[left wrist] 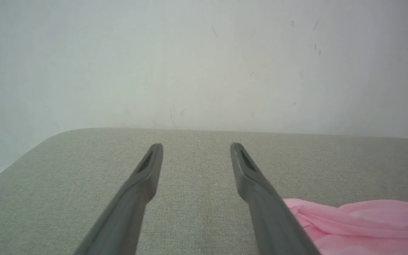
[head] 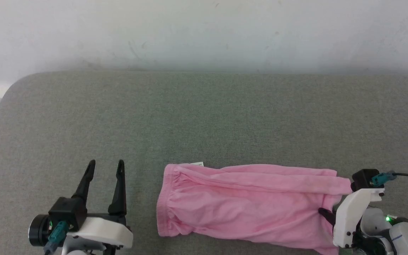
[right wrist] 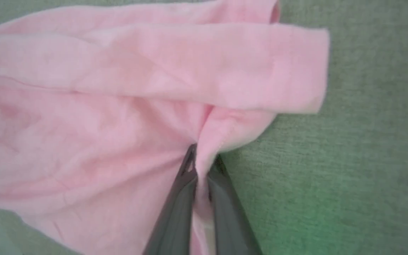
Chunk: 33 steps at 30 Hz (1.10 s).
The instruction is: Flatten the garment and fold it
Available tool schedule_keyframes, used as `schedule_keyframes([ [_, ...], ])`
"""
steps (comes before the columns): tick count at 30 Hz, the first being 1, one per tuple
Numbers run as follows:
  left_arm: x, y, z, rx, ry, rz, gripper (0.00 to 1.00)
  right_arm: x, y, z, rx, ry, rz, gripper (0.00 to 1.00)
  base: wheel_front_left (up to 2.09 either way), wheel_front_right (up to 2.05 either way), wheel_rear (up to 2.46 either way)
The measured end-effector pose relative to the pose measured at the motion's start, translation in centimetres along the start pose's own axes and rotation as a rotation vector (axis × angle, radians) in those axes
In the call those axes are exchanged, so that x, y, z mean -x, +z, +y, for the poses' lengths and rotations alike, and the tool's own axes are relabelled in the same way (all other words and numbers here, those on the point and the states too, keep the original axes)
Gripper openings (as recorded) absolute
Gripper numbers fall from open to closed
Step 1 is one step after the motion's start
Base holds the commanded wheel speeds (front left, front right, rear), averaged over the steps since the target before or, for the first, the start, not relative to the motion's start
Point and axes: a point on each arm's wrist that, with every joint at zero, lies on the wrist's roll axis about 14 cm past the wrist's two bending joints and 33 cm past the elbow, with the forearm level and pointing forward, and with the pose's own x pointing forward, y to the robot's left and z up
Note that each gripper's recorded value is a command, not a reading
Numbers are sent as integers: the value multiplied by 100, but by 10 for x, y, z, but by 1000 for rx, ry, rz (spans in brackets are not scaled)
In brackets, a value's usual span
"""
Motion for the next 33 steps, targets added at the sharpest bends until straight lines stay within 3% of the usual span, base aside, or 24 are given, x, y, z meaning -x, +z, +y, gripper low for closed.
schedule_keyframes([
  [10, 5, -1, -12, -13, -44, 0, 100, 27, 24, -12, 54, -29, -186, 0, 0, 0, 0],
  [19, 3, -1, -24, -1, -79, -3, 100, 79, 14, -98, -15, -262, -233, 0, 0, 0, 0],
  [22, 2, -1, -25, 3, -81, -1, 100, 93, 21, -109, -4, -308, -257, 0, 0, 0, 0],
  [28, 3, -5, -29, 9, -88, 9, 100, 85, 41, -58, 56, -190, -296, 0, 0, 0, 0],
  [33, 5, -9, -27, 15, -84, 22, 100, 62, 61, 34, 147, 35, -327, 0, 0, 0, 0],
])
